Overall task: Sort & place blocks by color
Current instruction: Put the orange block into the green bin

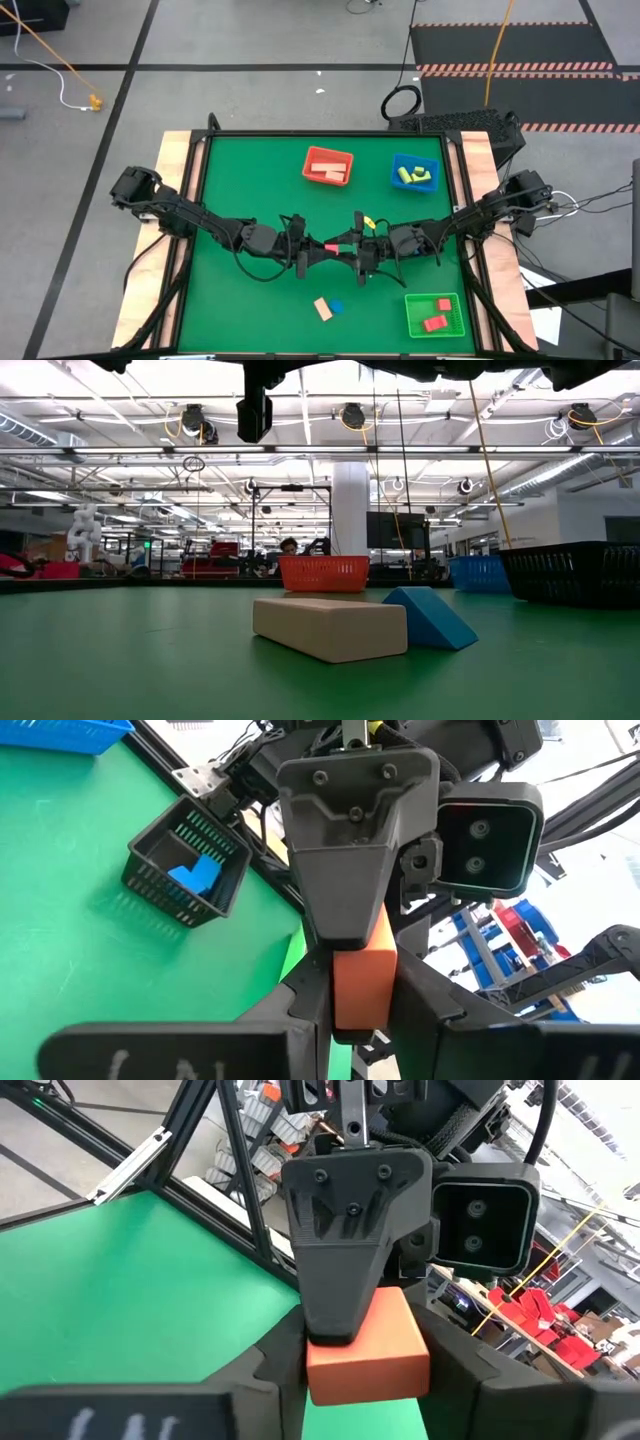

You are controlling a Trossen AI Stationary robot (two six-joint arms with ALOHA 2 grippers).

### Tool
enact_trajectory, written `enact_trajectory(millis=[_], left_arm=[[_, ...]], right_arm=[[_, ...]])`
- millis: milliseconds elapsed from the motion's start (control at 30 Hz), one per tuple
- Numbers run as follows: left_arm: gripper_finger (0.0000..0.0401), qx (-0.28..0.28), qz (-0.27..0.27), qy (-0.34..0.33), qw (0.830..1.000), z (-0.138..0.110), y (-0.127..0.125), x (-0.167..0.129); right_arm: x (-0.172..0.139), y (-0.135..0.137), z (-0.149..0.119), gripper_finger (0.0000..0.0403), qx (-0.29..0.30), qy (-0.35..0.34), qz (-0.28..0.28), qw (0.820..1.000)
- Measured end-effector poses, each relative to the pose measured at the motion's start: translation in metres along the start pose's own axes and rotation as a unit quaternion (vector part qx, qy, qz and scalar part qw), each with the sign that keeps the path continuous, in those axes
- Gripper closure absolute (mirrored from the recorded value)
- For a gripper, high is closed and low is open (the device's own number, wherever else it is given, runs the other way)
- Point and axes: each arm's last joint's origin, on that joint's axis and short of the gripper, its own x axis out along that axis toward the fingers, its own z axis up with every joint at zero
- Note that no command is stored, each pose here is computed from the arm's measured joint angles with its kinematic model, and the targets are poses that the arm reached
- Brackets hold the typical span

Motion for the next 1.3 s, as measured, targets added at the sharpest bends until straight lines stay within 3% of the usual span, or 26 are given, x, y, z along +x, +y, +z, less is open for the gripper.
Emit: enact_trajectory(millis=[233,433,667,800,867,933,1100,1300], left_arm=[[0.0326,-0.001,0.000,0.001,1.000,0.000,0.000,0.000],[0.0287,0.006,0.005,-0.001,1.000,0.000,0.001,0.000],[0.0222,0.012,0.021,0.010,1.000,0.001,0.008,0.002],[0.0186,0.019,0.040,0.026,0.999,-0.001,0.012,0.001],[0.0172,0.023,0.053,0.036,0.998,-0.003,0.015,0.001],[0.0162,0.026,0.064,0.045,0.997,-0.005,0.017,0.001],[0.0147,0.030,0.086,0.063,0.994,-0.008,0.021,0.000],[0.0146,0.036,0.107,0.073,0.991,-0.009,0.026,-0.001]], right_arm=[[0.000,0.000,0.000,0.0284,0.000,0.001,-0.001,1.000],[-0.005,0.002,0.001,0.0284,0.008,0.043,-0.024,0.999],[-0.022,-0.002,0.000,0.0284,0.111,0.124,0.000,0.986],[-0.040,-0.004,-0.003,0.0284,0.211,0.197,0.015,0.957],[-0.051,-0.006,-0.005,0.0284,0.280,0.236,0.021,0.930],[-0.064,-0.005,-0.009,0.0284,0.353,0.293,0.046,0.887],[-0.089,0.005,-0.012,0.0282,0.534,0.416,0.088,0.731],[-0.115,0.031,0.003,0.0283,0.620,0.526,0.185,0.551]])
